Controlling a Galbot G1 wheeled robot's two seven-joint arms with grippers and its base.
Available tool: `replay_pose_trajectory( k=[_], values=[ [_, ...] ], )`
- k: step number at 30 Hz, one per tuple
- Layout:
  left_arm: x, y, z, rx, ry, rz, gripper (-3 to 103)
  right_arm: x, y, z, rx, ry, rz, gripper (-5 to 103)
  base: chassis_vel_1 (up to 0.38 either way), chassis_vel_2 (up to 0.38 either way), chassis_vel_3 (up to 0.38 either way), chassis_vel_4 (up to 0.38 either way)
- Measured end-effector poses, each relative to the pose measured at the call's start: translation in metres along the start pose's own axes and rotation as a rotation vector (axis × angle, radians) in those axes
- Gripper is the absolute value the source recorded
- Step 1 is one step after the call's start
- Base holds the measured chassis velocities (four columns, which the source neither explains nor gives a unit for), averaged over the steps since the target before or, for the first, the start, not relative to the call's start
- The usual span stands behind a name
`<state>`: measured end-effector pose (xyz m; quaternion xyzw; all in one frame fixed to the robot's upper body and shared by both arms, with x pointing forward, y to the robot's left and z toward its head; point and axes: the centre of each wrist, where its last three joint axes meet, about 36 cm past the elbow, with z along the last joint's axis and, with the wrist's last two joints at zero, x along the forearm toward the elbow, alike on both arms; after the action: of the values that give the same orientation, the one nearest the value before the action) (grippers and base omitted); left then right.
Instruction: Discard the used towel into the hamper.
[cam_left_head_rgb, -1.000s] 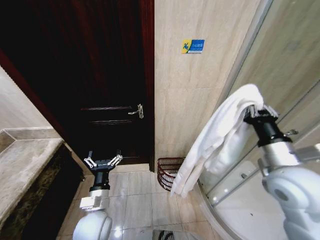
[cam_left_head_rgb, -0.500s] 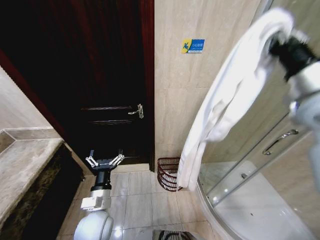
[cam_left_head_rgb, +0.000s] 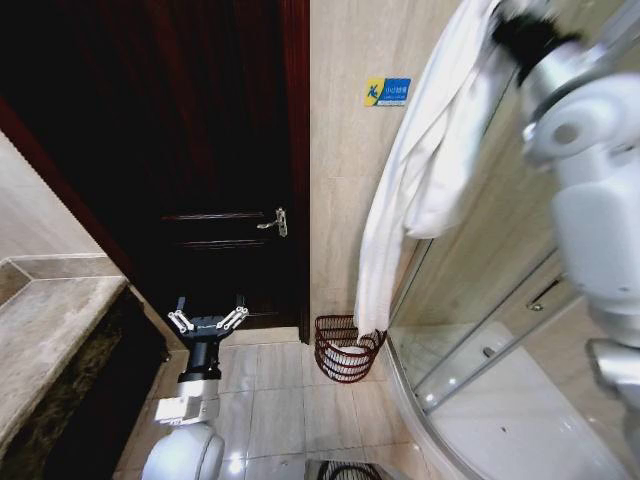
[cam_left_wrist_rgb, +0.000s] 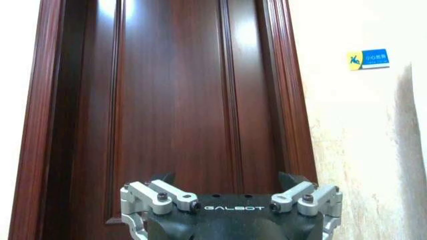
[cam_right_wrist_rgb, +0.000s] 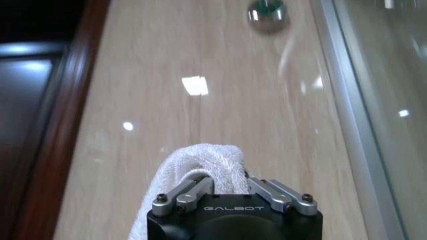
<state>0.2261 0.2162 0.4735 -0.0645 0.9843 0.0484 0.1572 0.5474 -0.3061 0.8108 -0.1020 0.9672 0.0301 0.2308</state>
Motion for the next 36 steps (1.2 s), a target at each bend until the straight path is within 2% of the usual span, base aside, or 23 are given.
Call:
replay_pose_trajectory(
  k=[3,5,7,13,20,23,27,30,32,33,36],
  values=[
    [-0.001,-0.001,0.000,0.005,-0.004,0.001,100,0.001,-0.003,0.044,-0.010,0.043,0.017,9,0.000,0.000,0.000,0.000],
    [-0.001,-0.002,0.000,0.006,-0.004,0.001,100,0.001,-0.003,0.049,-0.009,0.046,0.019,9,0.000,0.000,0.000,0.000],
    [-0.001,-0.002,0.001,0.006,-0.005,0.001,100,0.001,-0.005,0.075,-0.003,0.062,0.035,9,0.000,0.000,0.000,0.000],
    [0.000,-0.001,-0.001,0.007,-0.014,-0.004,100,0.016,-0.002,0.115,0.000,0.108,0.044,9,0.000,0.000,0.000,0.000],
    [0.000,-0.002,0.000,0.011,-0.017,-0.005,100,0.043,0.005,0.135,0.008,0.128,0.031,9,0.000,0.000,0.000,0.000],
    [0.001,-0.002,0.000,0.008,-0.014,-0.003,100,0.050,0.006,0.132,0.016,0.118,0.026,9,0.000,0.000,0.000,0.000],
    [0.002,-0.002,-0.001,0.004,-0.015,-0.003,100,0.049,0.003,0.106,0.039,0.067,0.018,9,0.000,0.000,0.000,0.000],
    [0.002,-0.003,0.000,-0.001,-0.020,-0.014,100,0.037,-0.005,0.045,0.065,-0.021,0.007,9,0.000,0.000,0.000,0.000],
    [0.002,-0.003,0.001,-0.001,-0.020,-0.015,100,0.037,-0.005,0.042,0.065,-0.025,0.006,9,0.000,0.000,0.000,0.000],
    [0.002,-0.004,0.004,-0.006,-0.020,-0.020,100,0.035,-0.007,0.016,0.068,-0.048,-0.001,9,0.000,0.000,0.000,0.000],
    [0.002,-0.005,0.006,-0.005,-0.020,-0.021,100,0.037,-0.008,-0.006,0.076,-0.058,-0.016,9,0.000,0.000,0.000,0.000]
  ],
)
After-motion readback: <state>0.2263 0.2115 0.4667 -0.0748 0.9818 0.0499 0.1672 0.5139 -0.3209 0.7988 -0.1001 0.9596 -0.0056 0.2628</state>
